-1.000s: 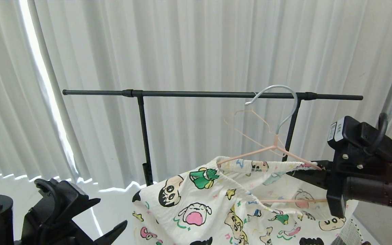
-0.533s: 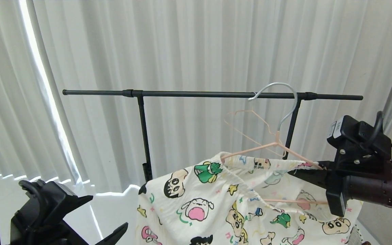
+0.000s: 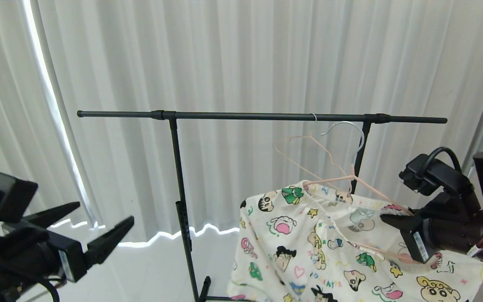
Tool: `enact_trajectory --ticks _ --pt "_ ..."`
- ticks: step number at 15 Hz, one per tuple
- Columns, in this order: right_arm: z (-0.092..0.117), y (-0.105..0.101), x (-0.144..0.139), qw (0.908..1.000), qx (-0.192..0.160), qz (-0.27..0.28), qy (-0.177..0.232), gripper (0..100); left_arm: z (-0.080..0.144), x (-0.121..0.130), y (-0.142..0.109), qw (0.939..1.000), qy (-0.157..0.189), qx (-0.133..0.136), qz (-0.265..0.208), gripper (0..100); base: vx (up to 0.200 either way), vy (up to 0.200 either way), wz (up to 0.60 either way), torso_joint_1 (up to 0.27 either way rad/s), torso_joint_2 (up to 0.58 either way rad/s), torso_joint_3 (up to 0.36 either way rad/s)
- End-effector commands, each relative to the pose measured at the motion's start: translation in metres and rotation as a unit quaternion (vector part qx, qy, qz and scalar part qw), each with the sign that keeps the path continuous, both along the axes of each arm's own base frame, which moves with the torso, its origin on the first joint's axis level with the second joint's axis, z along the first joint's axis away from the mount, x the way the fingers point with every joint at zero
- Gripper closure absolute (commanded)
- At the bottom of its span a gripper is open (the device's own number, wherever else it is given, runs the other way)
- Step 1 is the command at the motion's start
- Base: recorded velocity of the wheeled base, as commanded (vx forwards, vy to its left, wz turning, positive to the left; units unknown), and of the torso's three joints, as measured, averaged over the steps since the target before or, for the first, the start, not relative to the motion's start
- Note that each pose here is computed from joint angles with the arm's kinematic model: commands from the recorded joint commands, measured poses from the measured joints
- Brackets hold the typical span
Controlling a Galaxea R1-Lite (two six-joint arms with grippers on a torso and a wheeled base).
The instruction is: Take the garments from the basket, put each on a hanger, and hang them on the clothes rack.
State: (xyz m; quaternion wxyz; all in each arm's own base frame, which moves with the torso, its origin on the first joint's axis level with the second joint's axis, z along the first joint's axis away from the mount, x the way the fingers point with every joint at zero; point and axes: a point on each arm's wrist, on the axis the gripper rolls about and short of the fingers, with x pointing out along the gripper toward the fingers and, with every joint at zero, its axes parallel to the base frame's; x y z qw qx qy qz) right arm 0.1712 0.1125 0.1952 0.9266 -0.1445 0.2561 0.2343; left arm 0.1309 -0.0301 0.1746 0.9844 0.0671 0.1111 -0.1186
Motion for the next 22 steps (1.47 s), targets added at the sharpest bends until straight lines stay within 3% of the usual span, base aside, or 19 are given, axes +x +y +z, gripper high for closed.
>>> enact_trajectory --ticks 1,2,3,4,5,7,13,22 --pt "0.003 0.000 0.003 0.9994 0.005 -0.032 0.014 100 0.025 0.020 0.020 0.9965 -0.013 -0.011 0.082 0 0.000 0.000 0.00 0.000 0.00 0.000" --pt "0.004 -0.002 0.003 0.9976 -0.008 -0.064 0.026 100 0.028 0.022 0.020 0.9972 0.006 -0.010 0.074 0 0.000 0.000 0.00 0.000 0.00 0.000" --pt "0.005 -0.005 0.003 0.9939 -0.027 -0.098 0.043 100 0.024 0.018 0.021 0.9957 0.059 0.007 0.071 0 0.000 0.000 0.00 0.000 0.00 0.000" --pt "0.008 -0.006 0.003 0.9901 -0.030 -0.124 0.057 100 0.016 0.012 0.023 0.9878 0.130 0.052 0.070 0 0.000 0.000 0.00 0.000 0.00 0.000" --pt "0.011 -0.005 0.005 0.9860 -0.031 -0.148 0.071 100 0.011 0.008 0.026 0.9780 0.177 0.085 0.071 0 0.000 0.000 0.00 0.000 0.00 0.000" --pt "0.015 -0.002 0.012 0.9777 -0.020 -0.195 0.075 100 0.001 0.014 0.025 0.9716 0.204 0.096 0.072 0 0.000 0.000 0.00 0.000 0.00 0.000" --pt "0.014 0.004 0.020 0.9755 -0.015 -0.205 0.077 100 0.004 0.017 0.025 0.9751 0.187 0.095 0.073 0 0.000 0.000 0.00 0.000 0.00 0.000" --pt "0.016 0.006 0.022 0.9761 -0.013 -0.204 0.075 100 0.005 0.020 0.021 0.9776 0.176 0.098 0.061 0 0.000 0.200 0.00 0.002 0.01 0.002"
